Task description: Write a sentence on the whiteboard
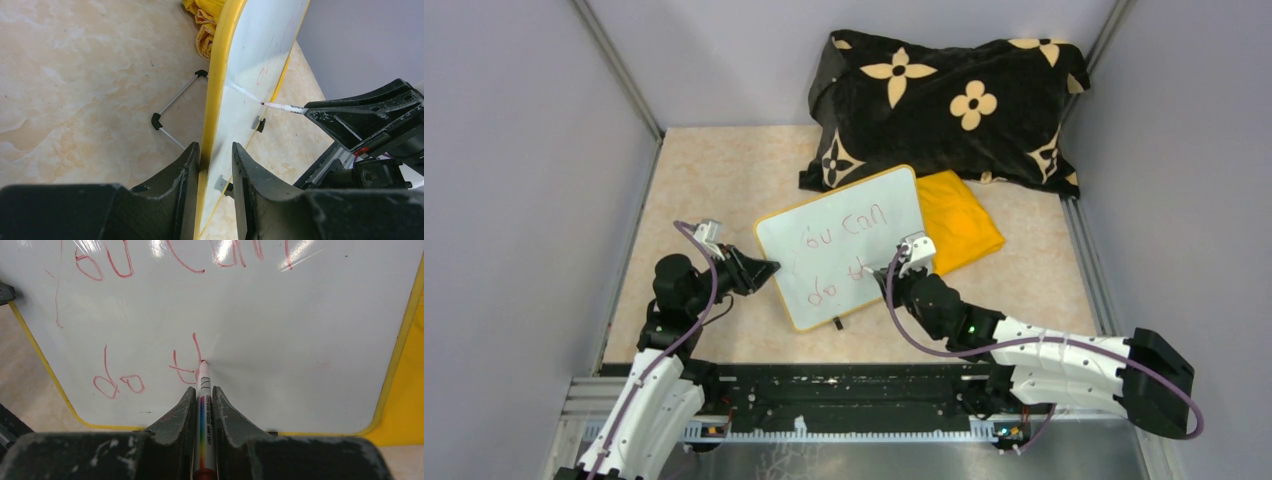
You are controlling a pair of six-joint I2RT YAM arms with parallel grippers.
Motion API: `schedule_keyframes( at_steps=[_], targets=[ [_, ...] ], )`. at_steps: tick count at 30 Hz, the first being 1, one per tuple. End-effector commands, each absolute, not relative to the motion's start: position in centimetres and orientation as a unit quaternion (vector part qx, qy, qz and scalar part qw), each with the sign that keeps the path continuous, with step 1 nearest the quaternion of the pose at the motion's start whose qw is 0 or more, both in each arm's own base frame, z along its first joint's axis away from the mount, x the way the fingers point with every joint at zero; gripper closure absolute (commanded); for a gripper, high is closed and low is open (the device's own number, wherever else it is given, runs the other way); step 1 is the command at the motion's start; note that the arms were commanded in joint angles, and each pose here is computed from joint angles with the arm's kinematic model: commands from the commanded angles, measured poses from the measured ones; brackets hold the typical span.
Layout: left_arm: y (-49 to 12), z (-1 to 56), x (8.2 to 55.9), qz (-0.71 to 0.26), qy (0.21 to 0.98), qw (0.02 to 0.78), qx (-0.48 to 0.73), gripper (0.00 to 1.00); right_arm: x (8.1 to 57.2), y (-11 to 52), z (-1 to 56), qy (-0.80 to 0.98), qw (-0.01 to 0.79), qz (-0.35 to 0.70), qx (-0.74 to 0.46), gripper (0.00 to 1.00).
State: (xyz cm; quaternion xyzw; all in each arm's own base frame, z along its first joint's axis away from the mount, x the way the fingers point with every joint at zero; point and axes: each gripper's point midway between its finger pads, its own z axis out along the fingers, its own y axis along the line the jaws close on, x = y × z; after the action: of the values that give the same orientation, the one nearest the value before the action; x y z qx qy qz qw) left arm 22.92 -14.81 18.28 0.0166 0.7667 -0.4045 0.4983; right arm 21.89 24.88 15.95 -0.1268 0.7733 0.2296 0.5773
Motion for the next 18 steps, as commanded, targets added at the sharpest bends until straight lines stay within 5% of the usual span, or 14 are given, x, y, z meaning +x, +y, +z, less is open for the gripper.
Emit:
schedule_keyframes(
  at_steps=[1, 18],
  targets=[
    [-15.1, 19.1, 22.7, -0.416, 0.754, 0.508, 0.029, 0.64, 23.3, 23.9, 18.4, 0.758, 0.607, 0.221, -0.088, 1.0],
    [-15.2, 19.0, 22.8, -0.416, 0.754, 0.507, 0.029, 0.64, 22.5, 23.8, 16.7, 0.771, 0.587, 0.226, -0.099, 1.0]
  ],
)
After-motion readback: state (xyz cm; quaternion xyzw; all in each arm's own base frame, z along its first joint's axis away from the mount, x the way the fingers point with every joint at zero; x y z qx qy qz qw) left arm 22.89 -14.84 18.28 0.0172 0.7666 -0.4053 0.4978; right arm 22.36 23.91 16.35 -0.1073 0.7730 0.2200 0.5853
